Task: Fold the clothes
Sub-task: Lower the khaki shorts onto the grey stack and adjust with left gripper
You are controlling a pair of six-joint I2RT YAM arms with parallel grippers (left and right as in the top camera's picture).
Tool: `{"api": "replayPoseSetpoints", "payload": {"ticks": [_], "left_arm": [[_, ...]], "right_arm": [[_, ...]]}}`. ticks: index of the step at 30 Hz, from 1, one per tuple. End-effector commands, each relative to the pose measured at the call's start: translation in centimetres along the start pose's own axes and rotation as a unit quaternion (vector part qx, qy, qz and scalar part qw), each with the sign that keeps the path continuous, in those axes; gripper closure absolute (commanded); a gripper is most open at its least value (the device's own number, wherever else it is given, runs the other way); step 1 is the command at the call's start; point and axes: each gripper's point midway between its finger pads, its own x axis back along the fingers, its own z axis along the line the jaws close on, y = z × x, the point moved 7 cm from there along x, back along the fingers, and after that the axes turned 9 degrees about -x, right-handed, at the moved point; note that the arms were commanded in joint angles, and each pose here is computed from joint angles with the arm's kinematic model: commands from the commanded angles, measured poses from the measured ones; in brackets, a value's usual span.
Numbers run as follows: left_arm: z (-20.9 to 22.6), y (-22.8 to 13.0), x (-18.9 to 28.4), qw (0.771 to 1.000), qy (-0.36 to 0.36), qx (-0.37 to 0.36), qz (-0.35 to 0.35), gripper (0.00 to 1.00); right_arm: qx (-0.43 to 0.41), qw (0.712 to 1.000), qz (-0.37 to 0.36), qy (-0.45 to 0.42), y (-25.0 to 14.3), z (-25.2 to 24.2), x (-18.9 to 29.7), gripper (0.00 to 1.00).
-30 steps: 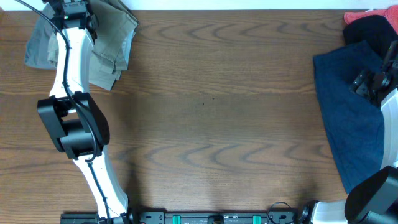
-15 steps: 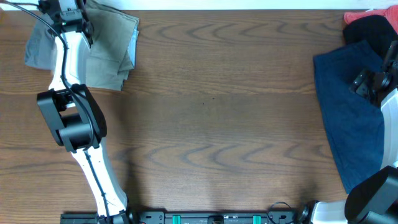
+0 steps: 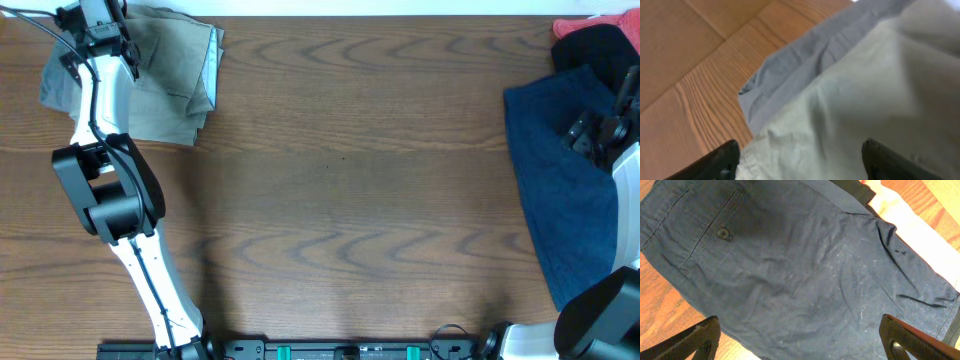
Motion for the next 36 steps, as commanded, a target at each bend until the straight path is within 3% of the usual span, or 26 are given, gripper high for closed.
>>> {"api": "replayPoseSetpoints", "payload": {"ticks": [1,4,5,9,10,11,36], "left_arm": [[-0.1,0.9,1.7,1.000,-0.006,-0.015,-0.007,0.15],[-1.4,0.0,2.1,0.998,-0.045,-0.033,0.016,0.15],[-2.1,-0.5,2.3,0.996,-0.070,-0.040,0.027,0.22],[-4.8,-1.8,3.1,0.980,-0.183,-0.050,0.059,0.77],[-5.2,-2.0,3.2,0.976,-0.203,-0.049,0.062,0.87],[-5.4,-2.1,3.1,0.975,-0.210,-0.048,0.063,0.89],[-1.3,-7.9,-3.2,0.972,-0.159,-0.041,0.170,0.89]], "right_arm": [[-0.001,1.000,-0.003,-0.006,0.2,-0.2,0.0,0.01],[-0.001,1.000,-0.003,-0.006,0.2,-0.2,0.0,0.01],[-0.001,1.000,-0.003,-0.006,0.2,-0.2,0.0,0.01],[-0.001,1.000,-0.003,-0.006,0.2,-0.2,0.0,0.01],[-0.001,1.000,-0.003,-0.006,0.2,-0.2,0.0,0.01],[-0.001,1.000,-0.003,-0.006,0.2,-0.2,0.0,0.01],[-0.001,1.000,-0.003,-0.006,0.2,-0.2,0.0,0.01]]}}
